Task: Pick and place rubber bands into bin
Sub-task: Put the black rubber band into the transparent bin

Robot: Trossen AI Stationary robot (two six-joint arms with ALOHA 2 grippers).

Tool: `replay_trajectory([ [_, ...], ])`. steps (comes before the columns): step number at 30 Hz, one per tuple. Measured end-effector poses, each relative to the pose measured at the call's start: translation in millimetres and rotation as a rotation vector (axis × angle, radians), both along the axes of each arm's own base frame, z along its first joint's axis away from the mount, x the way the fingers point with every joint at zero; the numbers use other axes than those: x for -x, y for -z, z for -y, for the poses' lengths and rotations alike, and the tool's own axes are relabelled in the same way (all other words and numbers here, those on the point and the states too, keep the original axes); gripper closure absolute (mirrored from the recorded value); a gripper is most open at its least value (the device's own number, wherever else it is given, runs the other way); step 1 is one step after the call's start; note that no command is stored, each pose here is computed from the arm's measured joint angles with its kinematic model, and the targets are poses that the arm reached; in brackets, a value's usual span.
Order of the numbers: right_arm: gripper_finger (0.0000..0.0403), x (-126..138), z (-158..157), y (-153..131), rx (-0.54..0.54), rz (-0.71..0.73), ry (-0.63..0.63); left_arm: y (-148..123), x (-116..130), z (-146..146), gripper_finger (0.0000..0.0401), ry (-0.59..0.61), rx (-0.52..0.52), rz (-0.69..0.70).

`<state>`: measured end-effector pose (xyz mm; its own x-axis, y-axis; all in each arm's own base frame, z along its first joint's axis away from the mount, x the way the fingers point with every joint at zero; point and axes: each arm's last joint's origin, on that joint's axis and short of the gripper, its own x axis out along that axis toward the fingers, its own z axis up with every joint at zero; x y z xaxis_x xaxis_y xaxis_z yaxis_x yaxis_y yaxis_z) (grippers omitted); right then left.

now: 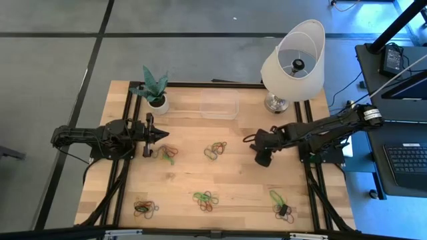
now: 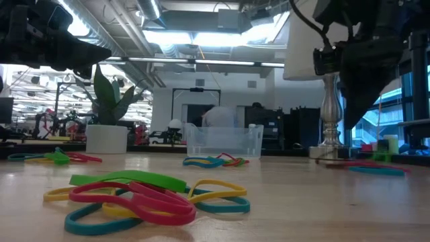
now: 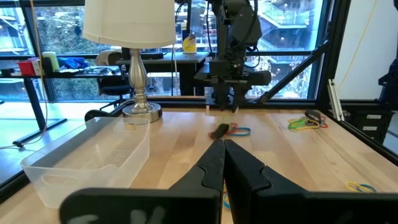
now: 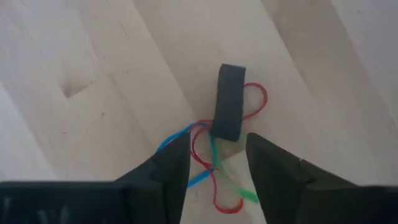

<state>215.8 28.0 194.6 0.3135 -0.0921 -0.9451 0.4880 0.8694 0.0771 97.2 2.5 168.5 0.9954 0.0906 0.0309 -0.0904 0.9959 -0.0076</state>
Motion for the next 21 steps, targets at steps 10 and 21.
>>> replay_trajectory([
  [10, 0.0231, -0.6, 0.7, 1.0, 0.036, -0.005, -0.027, 0.0, 0.0, 0.0, 0.0397, 0.000, 0.000, 0.000],
  [21, 0.0231, -12.3, -1.2, 24.4, 0.048, -0.097, -0.048, 0.0, 0.0, 0.0, 0.0397, 0.000, 0.000, 0.000],
])
